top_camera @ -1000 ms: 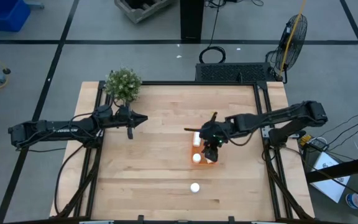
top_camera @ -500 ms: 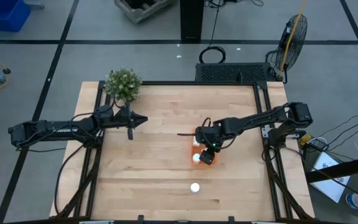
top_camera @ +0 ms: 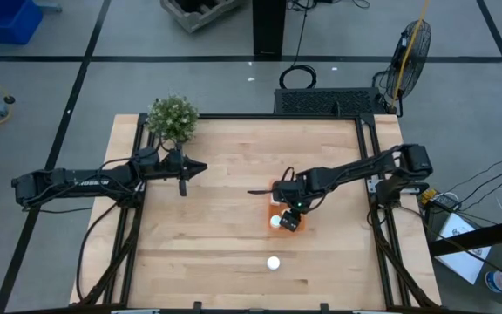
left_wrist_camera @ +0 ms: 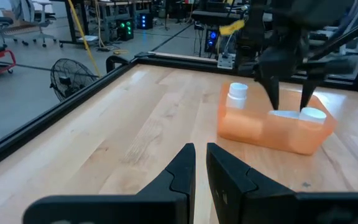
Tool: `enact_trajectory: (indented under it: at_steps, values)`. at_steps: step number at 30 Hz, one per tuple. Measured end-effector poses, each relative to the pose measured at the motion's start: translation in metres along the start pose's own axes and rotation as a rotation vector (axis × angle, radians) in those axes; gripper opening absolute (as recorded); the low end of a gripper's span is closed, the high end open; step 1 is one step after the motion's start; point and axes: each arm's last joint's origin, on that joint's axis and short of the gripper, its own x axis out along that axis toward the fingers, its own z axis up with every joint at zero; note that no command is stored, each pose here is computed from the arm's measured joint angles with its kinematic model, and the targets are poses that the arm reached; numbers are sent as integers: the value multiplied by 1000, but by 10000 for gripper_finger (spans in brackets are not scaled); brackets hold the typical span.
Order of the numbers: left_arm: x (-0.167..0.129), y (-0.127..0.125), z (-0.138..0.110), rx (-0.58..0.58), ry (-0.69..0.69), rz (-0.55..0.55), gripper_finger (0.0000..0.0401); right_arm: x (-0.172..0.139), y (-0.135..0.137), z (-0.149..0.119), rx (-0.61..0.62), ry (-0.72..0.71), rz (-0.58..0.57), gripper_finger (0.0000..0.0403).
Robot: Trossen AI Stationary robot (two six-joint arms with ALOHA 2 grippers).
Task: Pick and place pill bottles into a basket
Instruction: Adjust the white medicine bottle in the orange bin
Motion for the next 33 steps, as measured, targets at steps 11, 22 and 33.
enact_trajectory:
  at_steps: [11,22,33]
  values:
    - [0,0,0,-2,-1,0,44,20,-3,2,-72,61,-33,234]
    - [0,0,0,-2,-1,2,44,16,-4,1,-97,77,-21,149]
    - [0,0,-1,-10,12,2,44,17,2,4,-199,-5,59,190]
